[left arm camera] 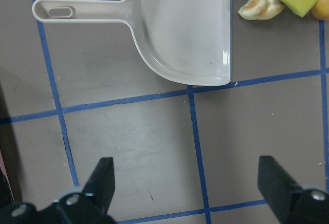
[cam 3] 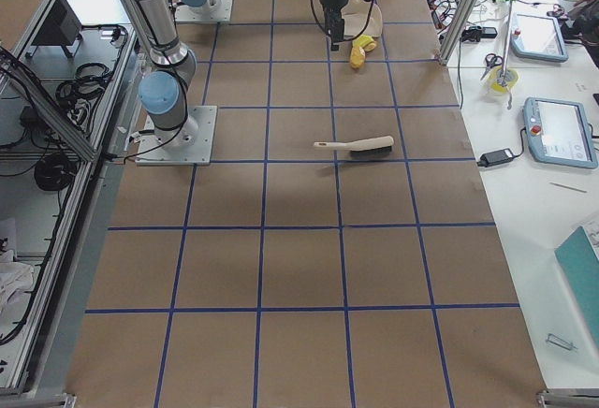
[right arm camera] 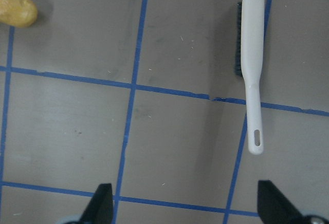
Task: Sweep and dump trash into bin
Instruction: 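Reach the left gripper to the dustpan handle while the right gripper reaches the brush, then close the left gripper on the dustpan handle while the right gripper grasps the brush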
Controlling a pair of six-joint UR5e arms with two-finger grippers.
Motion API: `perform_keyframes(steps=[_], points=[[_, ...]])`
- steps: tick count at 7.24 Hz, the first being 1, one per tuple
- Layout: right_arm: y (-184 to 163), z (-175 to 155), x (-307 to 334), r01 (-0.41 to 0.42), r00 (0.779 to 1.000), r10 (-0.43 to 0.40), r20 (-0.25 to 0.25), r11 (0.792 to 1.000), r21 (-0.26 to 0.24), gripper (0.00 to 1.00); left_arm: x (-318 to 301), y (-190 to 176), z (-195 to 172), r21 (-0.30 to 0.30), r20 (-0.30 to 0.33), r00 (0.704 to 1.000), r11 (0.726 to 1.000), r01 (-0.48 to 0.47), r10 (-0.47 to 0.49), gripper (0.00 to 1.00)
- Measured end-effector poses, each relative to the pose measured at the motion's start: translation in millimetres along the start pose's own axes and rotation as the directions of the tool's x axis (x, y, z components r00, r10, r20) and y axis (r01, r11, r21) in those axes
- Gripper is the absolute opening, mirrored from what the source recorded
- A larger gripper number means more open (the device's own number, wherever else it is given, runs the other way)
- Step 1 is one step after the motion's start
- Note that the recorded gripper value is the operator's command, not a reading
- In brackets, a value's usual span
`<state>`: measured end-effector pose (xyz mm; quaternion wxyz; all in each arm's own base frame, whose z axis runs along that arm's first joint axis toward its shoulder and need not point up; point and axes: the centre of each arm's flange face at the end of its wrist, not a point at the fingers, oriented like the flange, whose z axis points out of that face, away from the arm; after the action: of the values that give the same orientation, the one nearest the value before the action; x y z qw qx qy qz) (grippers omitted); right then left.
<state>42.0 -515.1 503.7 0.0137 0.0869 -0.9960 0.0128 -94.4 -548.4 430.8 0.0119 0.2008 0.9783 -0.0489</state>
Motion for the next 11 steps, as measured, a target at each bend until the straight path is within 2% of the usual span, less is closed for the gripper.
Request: perform_keyframes(steps=[1,2,3,4,5,7,8,9,11], points=[[5.7,15.6,38.1,0.031,0.999,-0.031,0.008,0.999,-0.012,1.0,-10.2,-7.8,12.1,0.006,0.029,0.989,0.989,-0.149,0.148,1.0],[12.5,34.2,68.8,0.052,0.999,-0.052,0.009,0.999,-0.012,1.0,-23.9,-18.1,30.1,0.008,0.047,0.965,0.966,-0.259,0.258,1.0],[19.8,55.5,90.1,0.066,0.998,-0.066,0.009,0.998,-0.014,1.0,-37.5,-29.7,52.1,0.012,0.059,0.934,0.935,-0.354,0.353,1.0],[25.5,79.3,104.9,0.061,0.998,-0.061,0.015,0.998,-0.022,1.0,-47.2,-40.9,76.1,0.009,0.063,0.89,0.891,-0.454,0.452,1.0],[25.5,106.4,116.3,0.05,0.999,-0.049,0.021,0.998,-0.036,1.0,-54.7,-50.6,96.9,0.0,0.058,0.828,0.829,-0.559,0.558,1.0],[16.4,154.6,130.7,0.038,0.998,-0.035,0.047,0.996,-0.079,1.0,-75.0,-62.3,116.8,-0.024,0.051,0.683,0.684,-0.729,0.729,1.0],[11.6,171.4,134.6,0.043,0.998,-0.038,0.058,0.994,-0.096,1.0,-90.7,-61.3,122.3,-0.033,0.047,0.651,0.653,-0.757,0.757,1.0],[7.5,186.4,137.8,0.048,0.997,-0.04,0.068,0.992,-0.114,1.0,-103.8,-58.2,125.7,-0.036,0.042,0.635,0.636,-0.771,0.771,1.0],[-4.3,221.7,146.2,0.047,0.996,-0.037,0.076,0.99,-0.135,1.0,-114.9,-56.1,126.8,-0.032,0.04,0.621,0.622,-0.782,0.783,1.0]])
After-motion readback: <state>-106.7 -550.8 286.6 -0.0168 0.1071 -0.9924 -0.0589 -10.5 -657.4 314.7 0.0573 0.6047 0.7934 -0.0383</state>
